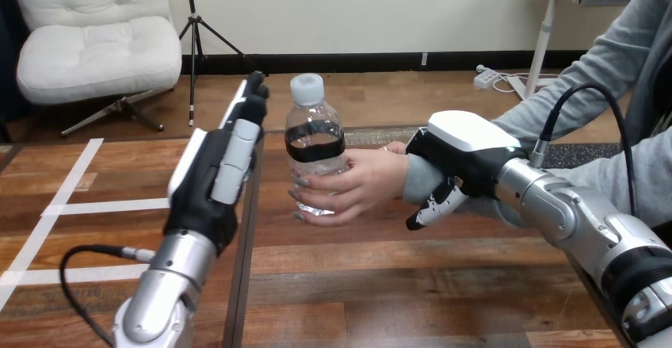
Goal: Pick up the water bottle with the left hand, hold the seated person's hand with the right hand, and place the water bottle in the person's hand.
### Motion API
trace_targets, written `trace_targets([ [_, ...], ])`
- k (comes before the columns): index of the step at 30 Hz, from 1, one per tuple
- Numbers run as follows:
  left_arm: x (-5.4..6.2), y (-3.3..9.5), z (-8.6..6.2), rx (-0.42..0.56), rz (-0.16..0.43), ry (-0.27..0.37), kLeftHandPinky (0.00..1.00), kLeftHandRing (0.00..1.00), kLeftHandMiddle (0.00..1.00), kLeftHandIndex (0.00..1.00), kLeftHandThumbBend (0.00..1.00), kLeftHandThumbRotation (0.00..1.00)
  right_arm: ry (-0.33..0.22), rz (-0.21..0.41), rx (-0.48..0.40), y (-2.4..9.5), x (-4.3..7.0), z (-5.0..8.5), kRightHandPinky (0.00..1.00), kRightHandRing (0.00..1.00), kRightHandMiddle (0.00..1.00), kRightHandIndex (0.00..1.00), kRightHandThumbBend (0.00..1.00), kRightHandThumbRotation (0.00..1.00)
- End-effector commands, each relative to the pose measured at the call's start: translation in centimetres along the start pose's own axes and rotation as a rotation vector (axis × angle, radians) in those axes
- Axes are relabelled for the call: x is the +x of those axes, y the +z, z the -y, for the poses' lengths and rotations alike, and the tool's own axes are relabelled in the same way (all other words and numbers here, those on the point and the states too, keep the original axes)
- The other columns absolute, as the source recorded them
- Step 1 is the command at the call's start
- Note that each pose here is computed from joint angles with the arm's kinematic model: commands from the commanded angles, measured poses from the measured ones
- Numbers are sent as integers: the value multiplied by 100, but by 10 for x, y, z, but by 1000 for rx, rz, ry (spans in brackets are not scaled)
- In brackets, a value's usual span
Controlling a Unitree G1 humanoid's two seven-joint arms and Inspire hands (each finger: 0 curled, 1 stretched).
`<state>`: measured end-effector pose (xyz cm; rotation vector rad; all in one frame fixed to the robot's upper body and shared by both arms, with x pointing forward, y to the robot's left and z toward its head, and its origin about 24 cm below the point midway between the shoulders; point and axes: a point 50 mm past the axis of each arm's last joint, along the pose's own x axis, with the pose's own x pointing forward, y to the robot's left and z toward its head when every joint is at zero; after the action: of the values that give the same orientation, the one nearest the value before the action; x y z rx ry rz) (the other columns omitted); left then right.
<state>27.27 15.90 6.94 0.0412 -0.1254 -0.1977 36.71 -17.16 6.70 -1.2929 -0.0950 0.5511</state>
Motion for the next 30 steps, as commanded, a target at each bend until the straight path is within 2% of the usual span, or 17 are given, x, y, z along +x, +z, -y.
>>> trace_targets([
  [1,3,20,-7,11,89,18,100,100,100,100,100,100,-127,61,-47,14,7,48,41,47,53,55,91,28],
  [5,1,21,-9,9,91,28,100,100,100,100,100,100,-112,43,-59,12,7,46,51,57,61,64,97,38],
  [10,-1,22,-11,16,95,36,100,100,100,100,100,100,-89,14,-77,8,8,43,58,65,68,70,99,47],
  [13,-2,23,-12,14,96,43,100,100,100,100,100,100,-82,1,-87,6,8,42,62,69,72,74,100,56],
  [22,-5,23,-15,9,95,56,100,100,100,100,100,100,-83,-10,-83,4,6,41,65,74,77,80,100,69],
  [30,-8,22,-16,7,92,54,100,100,100,100,100,100,-94,-4,-73,2,3,42,65,75,78,81,100,75],
])
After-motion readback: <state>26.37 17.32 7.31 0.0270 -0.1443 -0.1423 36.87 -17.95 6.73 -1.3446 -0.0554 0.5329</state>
